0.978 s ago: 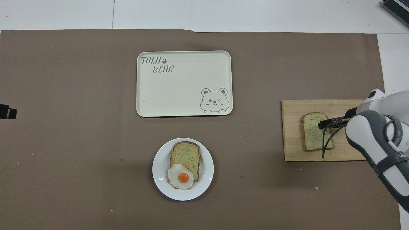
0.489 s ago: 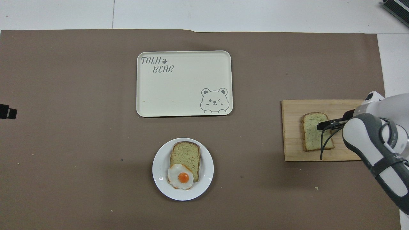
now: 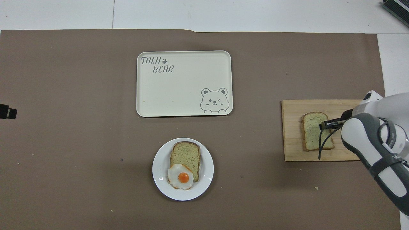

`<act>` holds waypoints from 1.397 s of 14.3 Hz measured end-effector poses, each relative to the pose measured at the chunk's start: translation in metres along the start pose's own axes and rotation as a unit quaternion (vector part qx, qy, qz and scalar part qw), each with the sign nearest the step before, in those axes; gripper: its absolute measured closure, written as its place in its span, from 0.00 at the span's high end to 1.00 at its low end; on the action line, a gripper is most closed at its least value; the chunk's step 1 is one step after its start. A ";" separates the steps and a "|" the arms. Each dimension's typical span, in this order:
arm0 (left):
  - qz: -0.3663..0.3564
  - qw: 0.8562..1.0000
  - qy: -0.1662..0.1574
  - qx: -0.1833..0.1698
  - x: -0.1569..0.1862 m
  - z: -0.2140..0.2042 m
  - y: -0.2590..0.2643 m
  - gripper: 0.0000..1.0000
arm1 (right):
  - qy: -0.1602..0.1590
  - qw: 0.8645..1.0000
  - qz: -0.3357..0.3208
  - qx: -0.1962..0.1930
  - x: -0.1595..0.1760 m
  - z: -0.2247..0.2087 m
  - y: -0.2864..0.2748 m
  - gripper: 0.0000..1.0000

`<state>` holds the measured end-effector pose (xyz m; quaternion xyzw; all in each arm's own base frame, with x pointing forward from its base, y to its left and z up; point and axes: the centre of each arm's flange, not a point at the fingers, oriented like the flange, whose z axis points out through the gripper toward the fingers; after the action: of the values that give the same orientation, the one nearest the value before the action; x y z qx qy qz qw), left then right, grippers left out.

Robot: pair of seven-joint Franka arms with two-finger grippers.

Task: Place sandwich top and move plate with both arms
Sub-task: 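Close the right gripper on the spread bread slice and lift it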

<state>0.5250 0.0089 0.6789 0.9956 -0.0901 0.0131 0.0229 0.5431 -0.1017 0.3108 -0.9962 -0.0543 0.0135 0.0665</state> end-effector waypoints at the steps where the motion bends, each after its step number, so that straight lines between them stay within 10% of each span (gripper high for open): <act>1: 0.000 1.000 0.000 0.000 0.000 0.000 0.000 1.00 | 0.000 1.000 0.001 0.000 0.000 0.000 0.001 0.26; 5: 0.000 1.000 0.000 0.000 0.000 0.000 0.000 1.00 | 0.001 1.000 0.001 0.000 0.000 -0.001 0.001 0.10; 20: 0.000 1.000 0.000 0.000 0.000 0.000 0.000 1.00 | -0.015 1.000 -0.013 0.023 0.004 -0.084 -0.013 0.10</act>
<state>0.5249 0.0089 0.6790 0.9956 -0.0900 0.0131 0.0229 0.5485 -0.0996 0.3960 -0.9933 -0.0682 0.0292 0.0882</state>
